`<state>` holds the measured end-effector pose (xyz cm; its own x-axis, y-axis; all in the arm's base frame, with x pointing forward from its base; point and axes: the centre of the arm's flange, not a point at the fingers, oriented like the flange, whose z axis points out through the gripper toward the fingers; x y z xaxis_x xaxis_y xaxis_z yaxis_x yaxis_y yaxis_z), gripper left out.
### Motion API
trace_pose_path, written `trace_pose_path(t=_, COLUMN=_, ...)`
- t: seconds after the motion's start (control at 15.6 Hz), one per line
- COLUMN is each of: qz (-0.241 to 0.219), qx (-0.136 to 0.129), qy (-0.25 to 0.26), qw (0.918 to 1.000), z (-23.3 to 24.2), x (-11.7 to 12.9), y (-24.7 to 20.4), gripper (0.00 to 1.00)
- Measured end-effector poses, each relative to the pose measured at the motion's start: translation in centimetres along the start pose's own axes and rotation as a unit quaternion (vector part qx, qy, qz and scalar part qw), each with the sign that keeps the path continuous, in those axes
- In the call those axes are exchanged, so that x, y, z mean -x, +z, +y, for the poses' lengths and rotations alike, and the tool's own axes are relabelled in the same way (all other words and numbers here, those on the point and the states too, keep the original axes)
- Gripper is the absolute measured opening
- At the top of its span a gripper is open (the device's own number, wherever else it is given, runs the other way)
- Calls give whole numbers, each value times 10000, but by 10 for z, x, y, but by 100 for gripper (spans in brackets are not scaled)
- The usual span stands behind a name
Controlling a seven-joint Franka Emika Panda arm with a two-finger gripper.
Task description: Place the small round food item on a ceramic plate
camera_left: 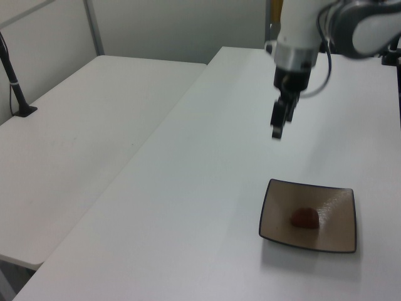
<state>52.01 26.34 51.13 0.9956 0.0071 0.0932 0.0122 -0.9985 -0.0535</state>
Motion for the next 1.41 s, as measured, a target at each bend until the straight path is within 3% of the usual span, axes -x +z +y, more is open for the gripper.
trace_pose_path(t=0.26, qz=110, qx=70, qy=442, qw=9989, z=61, x=-22, y=-46, gripper=100)
trace_pose_path(t=0.64, qz=170, qx=137, qy=21, qw=9998, z=133, x=-34, y=-73, gripper=100)
trace_pose_path(t=1.03, qz=108, qx=164, qy=-730, qw=9971, z=149, x=-36, y=-72, gripper=100)
trace_pose_path(t=1.41, qz=96, qx=163, qy=-884, qw=9959, z=147, x=-36, y=-72, gripper=100)
